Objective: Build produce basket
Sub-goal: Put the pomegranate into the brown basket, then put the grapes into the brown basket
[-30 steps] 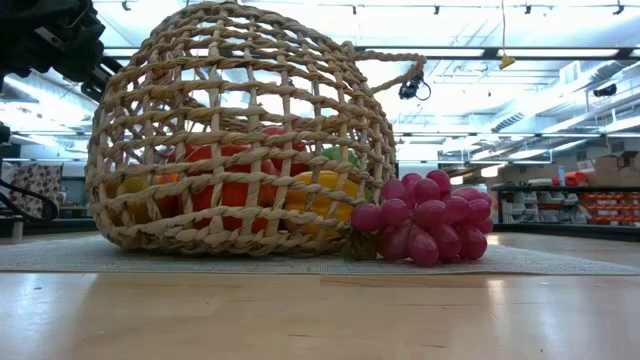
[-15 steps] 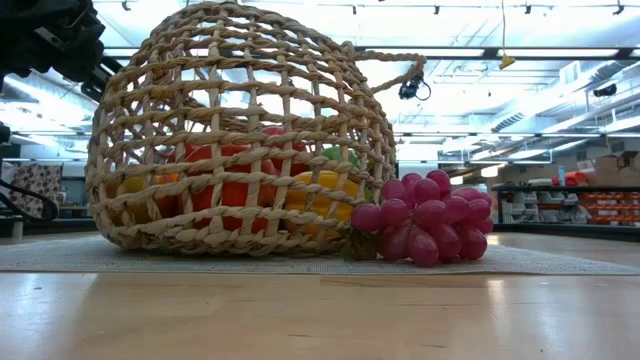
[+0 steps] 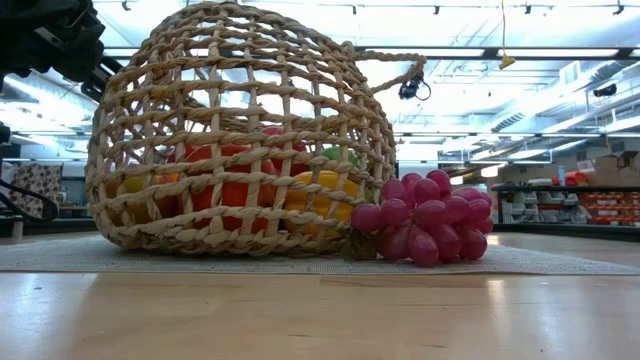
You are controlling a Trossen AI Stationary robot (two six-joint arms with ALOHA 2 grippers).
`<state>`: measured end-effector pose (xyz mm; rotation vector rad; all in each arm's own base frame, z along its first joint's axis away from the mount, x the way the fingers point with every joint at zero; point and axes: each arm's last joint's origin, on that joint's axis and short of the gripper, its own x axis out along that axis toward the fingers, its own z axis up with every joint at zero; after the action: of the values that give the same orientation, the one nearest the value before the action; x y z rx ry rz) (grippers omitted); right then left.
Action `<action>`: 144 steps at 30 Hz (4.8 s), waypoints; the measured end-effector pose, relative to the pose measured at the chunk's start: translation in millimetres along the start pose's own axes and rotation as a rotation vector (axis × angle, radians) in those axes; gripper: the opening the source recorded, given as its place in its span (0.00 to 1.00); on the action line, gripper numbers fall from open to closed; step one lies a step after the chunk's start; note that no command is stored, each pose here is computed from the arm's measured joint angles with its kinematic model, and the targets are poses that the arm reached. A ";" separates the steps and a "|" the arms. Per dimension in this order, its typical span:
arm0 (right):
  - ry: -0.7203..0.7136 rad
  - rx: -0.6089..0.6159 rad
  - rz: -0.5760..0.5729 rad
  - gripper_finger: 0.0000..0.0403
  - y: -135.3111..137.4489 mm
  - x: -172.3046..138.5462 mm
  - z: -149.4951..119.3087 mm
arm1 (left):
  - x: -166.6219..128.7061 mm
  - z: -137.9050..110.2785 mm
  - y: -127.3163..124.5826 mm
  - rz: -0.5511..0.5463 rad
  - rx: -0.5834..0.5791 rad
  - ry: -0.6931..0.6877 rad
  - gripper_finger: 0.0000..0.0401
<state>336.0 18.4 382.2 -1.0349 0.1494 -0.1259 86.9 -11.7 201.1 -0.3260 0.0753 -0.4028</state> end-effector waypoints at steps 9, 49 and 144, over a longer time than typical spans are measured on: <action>-0.019 0.775 -0.082 0.90 -16.9 9.0 -21.1 | 0.0 0.0 0.0 0.000 0.000 0.000 0.30; 0.424 1.109 0.241 0.92 56.8 141.2 -76.6 | 0.0 0.0 0.0 0.000 0.000 0.000 0.30; 0.597 0.875 0.477 0.86 278.9 -33.4 -51.2 | 0.0 0.0 0.0 0.000 0.000 0.001 0.30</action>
<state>303.2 121.8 118.0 -0.0459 0.8009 -0.0498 86.9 -11.7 201.1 -0.3255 0.0758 -0.4031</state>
